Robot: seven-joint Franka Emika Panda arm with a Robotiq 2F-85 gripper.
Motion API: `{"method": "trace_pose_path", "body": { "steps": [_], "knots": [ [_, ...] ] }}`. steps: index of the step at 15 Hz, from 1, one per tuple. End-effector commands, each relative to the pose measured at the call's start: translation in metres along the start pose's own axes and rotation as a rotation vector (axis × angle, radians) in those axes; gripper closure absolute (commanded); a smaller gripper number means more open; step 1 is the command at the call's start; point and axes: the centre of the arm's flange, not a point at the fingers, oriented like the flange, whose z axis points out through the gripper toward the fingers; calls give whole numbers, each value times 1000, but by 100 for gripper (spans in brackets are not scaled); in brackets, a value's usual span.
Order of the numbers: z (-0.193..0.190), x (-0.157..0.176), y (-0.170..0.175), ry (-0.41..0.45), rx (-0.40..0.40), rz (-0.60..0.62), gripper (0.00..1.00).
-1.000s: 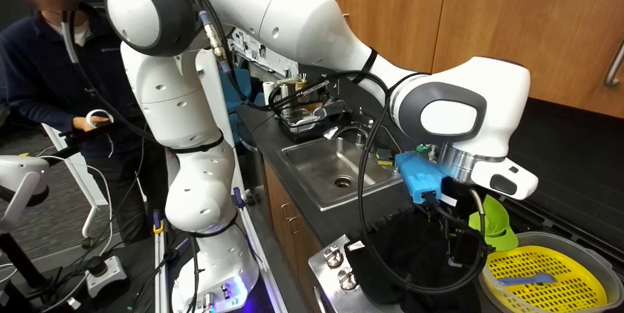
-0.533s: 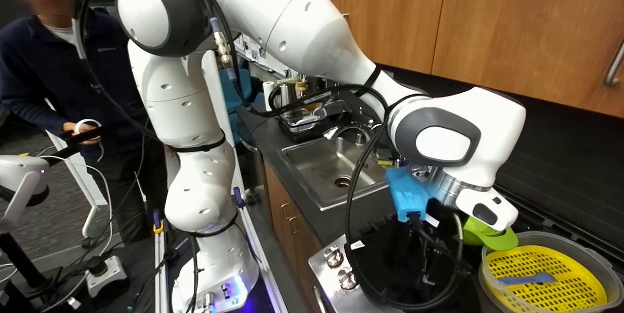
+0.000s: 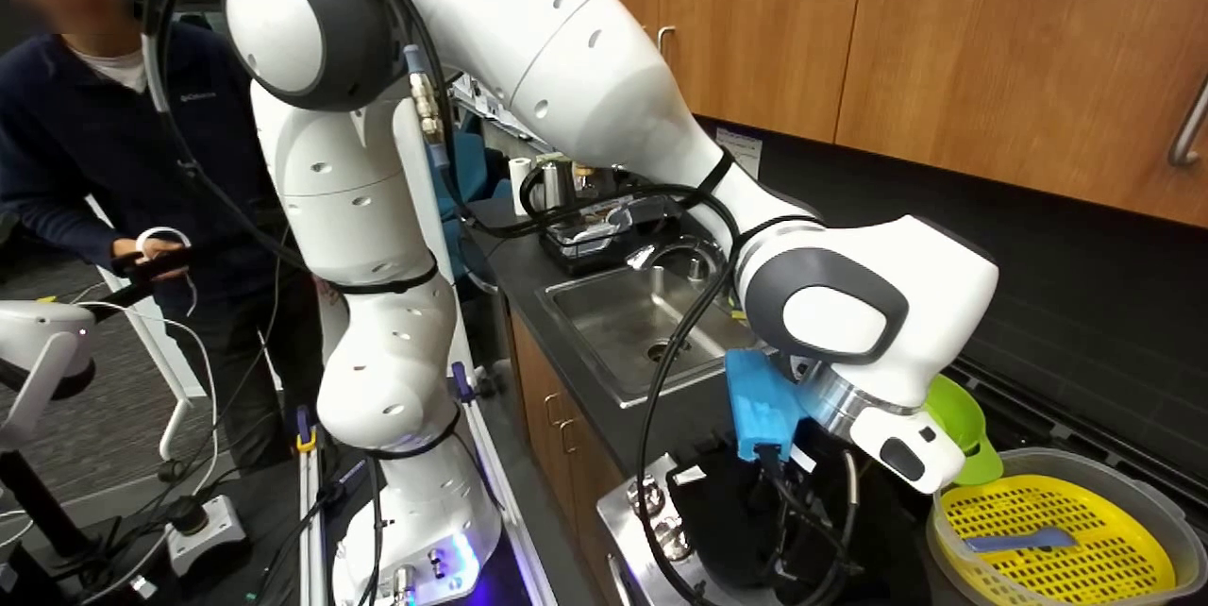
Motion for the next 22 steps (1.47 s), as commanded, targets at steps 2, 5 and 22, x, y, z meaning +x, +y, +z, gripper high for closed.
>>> {"method": "trace_pose_path", "body": {
  "steps": [2,5,22],
  "knots": [
    [-15,7,17,43,12,-23,0],
    [-51,23,24,224,-18,-8,0],
    [-41,41,53,386,-243,193,0]
  ]
}}
